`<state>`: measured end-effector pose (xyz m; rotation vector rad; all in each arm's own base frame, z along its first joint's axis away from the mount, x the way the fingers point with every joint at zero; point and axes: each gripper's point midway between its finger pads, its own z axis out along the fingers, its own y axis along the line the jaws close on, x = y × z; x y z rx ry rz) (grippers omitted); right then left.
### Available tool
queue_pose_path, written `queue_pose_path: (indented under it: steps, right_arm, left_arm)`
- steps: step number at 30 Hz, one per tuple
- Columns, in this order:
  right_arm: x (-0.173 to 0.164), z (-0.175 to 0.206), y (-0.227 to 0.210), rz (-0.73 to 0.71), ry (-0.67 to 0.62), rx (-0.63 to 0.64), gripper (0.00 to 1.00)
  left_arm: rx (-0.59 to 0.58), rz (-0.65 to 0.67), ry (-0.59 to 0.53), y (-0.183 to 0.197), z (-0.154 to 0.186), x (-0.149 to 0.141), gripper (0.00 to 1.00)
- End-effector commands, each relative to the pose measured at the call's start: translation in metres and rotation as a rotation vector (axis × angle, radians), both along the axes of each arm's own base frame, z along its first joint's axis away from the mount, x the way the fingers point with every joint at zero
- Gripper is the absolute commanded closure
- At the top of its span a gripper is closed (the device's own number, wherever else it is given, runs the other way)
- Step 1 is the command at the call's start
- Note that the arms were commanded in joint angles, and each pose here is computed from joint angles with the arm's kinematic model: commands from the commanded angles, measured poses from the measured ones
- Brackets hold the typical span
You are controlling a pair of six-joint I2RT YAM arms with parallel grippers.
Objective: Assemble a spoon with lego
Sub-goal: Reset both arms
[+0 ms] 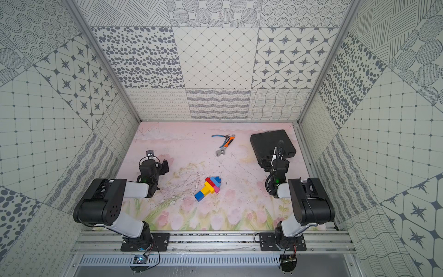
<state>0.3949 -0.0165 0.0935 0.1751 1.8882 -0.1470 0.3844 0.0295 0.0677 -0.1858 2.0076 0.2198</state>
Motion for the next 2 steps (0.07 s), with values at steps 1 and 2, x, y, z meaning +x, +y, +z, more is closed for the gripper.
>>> queue_pose_path:
  steps: [1,2]
  right_arm:
    - [0.0039,0.0145,0.0012,0.002,-0.052,0.016,0.02]
    - [0.0036,0.0141,0.0011,0.001,-0.052,0.017,0.02]
  left_arm:
    - [0.003,-0.025,-0.051,-0.0012,0.0128,0.0083,0.02]
    - [0.002,-0.026,-0.046,-0.0016,0.0126,0.0079,0.02]
